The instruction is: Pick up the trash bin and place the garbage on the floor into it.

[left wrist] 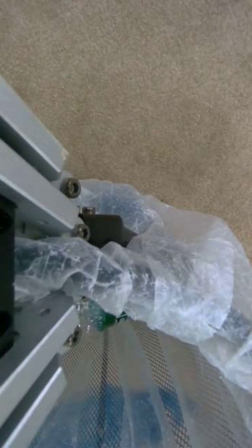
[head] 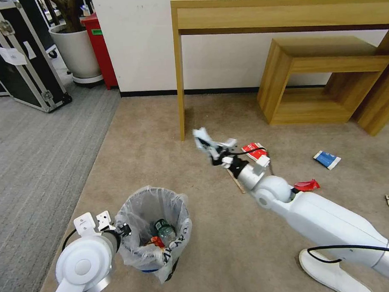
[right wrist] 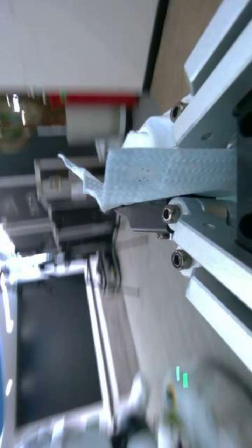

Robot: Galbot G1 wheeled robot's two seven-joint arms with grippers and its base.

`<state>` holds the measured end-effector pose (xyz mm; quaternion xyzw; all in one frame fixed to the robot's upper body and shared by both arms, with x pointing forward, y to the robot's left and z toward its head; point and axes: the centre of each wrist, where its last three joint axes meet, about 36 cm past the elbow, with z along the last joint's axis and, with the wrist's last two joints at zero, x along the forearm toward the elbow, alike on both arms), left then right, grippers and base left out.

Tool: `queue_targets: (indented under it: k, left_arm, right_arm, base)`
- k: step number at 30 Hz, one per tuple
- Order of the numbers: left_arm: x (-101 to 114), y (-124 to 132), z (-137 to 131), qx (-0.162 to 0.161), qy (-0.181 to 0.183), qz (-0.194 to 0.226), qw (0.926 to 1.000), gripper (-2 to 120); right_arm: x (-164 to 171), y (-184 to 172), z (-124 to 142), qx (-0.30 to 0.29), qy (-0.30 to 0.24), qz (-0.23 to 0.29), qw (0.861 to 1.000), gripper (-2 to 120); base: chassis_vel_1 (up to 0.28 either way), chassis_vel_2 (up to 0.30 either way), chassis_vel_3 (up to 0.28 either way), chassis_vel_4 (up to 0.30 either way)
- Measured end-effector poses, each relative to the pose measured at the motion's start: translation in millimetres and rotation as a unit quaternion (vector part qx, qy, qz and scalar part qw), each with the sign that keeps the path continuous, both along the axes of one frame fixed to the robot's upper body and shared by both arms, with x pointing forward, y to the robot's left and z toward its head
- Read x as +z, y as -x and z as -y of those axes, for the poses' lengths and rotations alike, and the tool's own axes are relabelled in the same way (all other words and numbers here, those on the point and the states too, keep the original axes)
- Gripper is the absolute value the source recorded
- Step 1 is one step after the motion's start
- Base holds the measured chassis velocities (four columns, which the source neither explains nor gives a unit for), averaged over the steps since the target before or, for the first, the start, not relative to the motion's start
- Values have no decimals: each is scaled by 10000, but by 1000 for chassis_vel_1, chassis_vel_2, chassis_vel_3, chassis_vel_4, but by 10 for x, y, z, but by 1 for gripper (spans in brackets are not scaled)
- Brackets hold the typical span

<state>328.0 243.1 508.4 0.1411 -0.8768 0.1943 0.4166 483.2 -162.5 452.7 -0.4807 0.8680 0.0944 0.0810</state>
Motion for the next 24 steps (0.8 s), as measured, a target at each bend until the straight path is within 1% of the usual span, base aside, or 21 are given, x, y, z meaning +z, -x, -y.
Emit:
queue_targets:
  k: [1, 2, 4, 5, 7, 13, 17, 19, 20, 23, 24]
  left_arm:
    - [13, 6, -3, 4, -1, 8, 10000, 0]
    - [13, 6, -3, 4, -1, 8, 10000, 0]
    - [26, 13, -9, 10, -3, 14, 10000, 0]
    - [26, 13, -9, 10, -3, 14, 10000, 0]
    - [47, 25, -22, 27, -3, 20, 10000, 0]
    - [60, 31, -36, 39, -12, 24, 10000, 0]
    - [73, 43, -41, 44, -14, 34, 10000, 0]
    - [70, 50, -42, 48, -23, 29, 10000, 0]
    - [70, 50, -42, 48, -23, 29, 10000, 0]
    - [64, 62, -36, 61, -26, 25, 10000, 0]
    - [64, 62, -36, 61, -26, 25, 10000, 0]
  right_arm:
    - [30, 94, -105, 228, -14, -22, 9997, 0]
    - [30, 94, -105, 228, -14, -22, 9997, 0]
    - [33, 192, -224, 483, 20, -59, 9988, 0]
    - [33, 192, -224, 483, 20, -59, 9988, 0]
    - [11, 269, -328, 694, 76, -97, 9975, 0]
    - [-74, 366, -377, 812, 160, -209, 9963, 0]
    - [-221, 462, -373, 902, 302, -355, 9948, 0]
    - [-348, 562, -374, 966, 387, -501, 9933, 0]
    - [-348, 562, -374, 966, 387, -501, 9933, 0]
    - [-535, 687, -405, 1093, 535, -706, 9901, 0]
    - [-535, 687, -405, 1093, 535, -706, 9901, 0]
  base:
    - [0, 0, 0, 0]
    - [0, 0, 0, 0]
    - [0, 0, 0, 0]
    - [0, 0, 0, 0]
    - [0, 0, 0, 0]
    - [0, 0, 0, 0]
    - [0, 0, 0, 0]
    - [0, 0, 0, 0]
    - [0, 0, 0, 0]
    - [0, 0, 0, 0]
    - [0, 0, 0, 0]
